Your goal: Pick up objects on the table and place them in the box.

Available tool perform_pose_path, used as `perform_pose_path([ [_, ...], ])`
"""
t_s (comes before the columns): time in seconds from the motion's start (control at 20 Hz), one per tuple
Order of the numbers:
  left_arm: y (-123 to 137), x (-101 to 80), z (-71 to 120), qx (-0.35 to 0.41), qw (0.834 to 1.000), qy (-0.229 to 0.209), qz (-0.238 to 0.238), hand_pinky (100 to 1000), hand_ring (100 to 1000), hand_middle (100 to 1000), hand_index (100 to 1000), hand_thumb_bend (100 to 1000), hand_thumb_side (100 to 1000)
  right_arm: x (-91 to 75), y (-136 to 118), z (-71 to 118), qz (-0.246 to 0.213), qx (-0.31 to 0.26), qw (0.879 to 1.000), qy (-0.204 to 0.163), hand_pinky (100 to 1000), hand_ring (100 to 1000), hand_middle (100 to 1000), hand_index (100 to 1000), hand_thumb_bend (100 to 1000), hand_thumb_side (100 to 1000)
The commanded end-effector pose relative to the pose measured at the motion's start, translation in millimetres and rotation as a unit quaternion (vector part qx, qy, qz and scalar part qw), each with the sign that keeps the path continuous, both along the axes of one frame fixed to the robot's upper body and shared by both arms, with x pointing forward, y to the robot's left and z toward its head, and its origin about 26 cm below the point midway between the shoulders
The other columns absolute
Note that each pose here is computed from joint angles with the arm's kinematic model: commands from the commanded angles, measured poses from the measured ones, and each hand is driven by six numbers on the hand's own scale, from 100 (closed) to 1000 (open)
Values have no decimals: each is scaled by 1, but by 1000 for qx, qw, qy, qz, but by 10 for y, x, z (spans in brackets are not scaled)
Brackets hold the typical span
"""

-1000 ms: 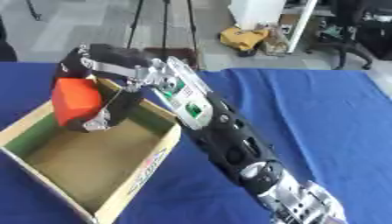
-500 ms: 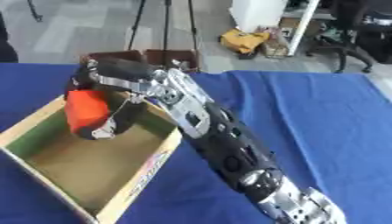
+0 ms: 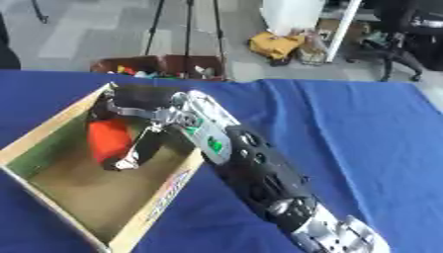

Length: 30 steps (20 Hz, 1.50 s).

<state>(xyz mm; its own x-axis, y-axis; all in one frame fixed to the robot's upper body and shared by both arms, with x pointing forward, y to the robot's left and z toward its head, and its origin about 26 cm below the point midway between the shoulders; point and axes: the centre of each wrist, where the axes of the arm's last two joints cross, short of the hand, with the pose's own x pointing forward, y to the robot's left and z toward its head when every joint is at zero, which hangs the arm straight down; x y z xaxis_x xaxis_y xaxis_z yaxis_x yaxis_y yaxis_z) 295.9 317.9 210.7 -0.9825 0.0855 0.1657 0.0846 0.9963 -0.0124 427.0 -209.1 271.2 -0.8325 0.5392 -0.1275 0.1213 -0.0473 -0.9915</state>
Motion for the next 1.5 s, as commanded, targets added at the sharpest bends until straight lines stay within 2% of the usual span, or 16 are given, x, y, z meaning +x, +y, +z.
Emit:
perform_pose_path([
  [0.05, 15, -30, 90, 14, 1000, -14, 3, 470, 673, 789, 863, 100, 802, 11, 2, 22, 0, -23, 1000, -15, 692, 609, 477, 586, 100, 280],
  [0.3, 18, -32, 86, 13, 1000, -12, 5, 470, 673, 790, 864, 100, 803, 28, -16, -29, -3, -21, 1000, -19, 709, 666, 527, 656, 100, 288],
  [0.55, 19, -33, 83, 13, 1000, -11, 5, 470, 674, 789, 863, 100, 802, 12, -36, -10, 0, -20, 1000, -23, 750, 747, 683, 772, 100, 366],
  [0.65, 20, -33, 81, 13, 1000, -10, 5, 470, 674, 789, 863, 100, 802, 6, -39, -6, 2, -24, 999, -22, 770, 781, 749, 817, 179, 404],
  [0.85, 20, -34, 76, 13, 1000, -9, 6, 470, 674, 789, 863, 100, 803, -10, -39, 10, 13, -35, 999, -20, 816, 849, 864, 884, 479, 552],
  [1.0, 21, -34, 78, 13, 1000, -9, 6, 470, 674, 789, 863, 100, 803, -27, -52, 44, 16, -34, 999, -22, 834, 875, 876, 890, 587, 586],
  [1.5, 29, -39, 68, 12, 1000, -8, 8, 470, 674, 789, 863, 100, 802, -91, -103, 124, 21, -3, 1000, -23, 843, 878, 876, 885, 593, 612],
])
